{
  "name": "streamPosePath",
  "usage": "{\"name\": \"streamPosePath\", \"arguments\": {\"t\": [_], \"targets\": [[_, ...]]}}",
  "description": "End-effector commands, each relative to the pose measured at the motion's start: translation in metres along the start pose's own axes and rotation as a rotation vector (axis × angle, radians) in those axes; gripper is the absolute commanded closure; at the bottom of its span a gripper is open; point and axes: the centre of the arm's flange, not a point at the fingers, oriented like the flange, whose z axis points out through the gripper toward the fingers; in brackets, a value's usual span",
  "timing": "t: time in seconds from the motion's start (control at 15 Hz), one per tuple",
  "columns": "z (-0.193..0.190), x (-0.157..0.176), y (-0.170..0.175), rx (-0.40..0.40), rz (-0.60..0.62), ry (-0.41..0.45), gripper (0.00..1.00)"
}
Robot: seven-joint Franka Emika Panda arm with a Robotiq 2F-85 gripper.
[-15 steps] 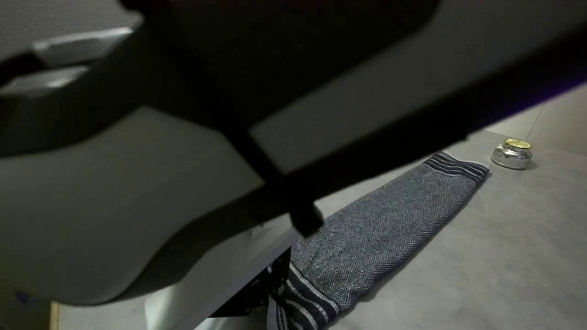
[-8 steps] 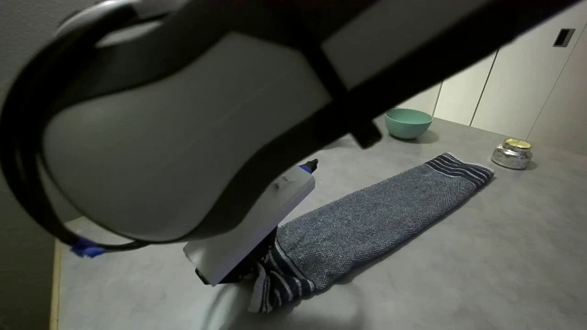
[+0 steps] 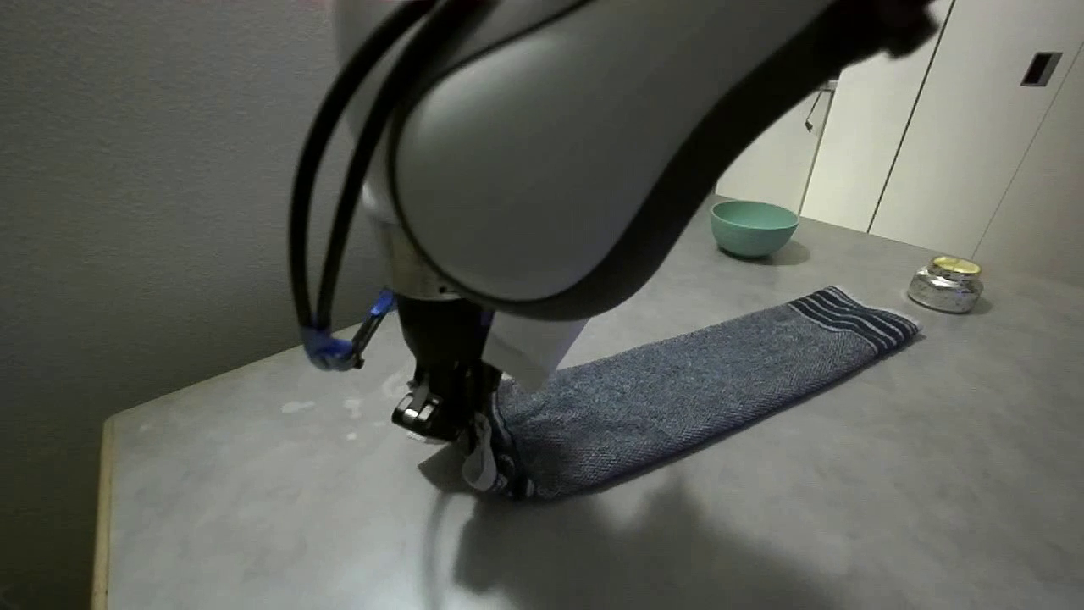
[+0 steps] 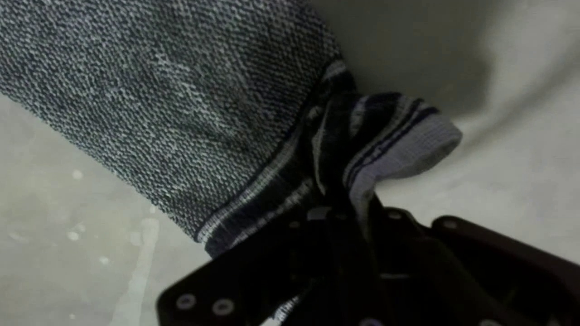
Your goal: Fold up the grey towel on the table.
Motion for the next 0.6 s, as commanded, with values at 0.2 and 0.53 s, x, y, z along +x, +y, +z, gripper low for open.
{"name": "streamPosePath", "arguments": {"t": [0.2,0.53], "targets": [[-0.069,-0.086,0.022,0.197,-0.198,0.011,0.98],[-0.112,-0.139,0.026,0.250,-0.339,-0.094,0.98]]}}
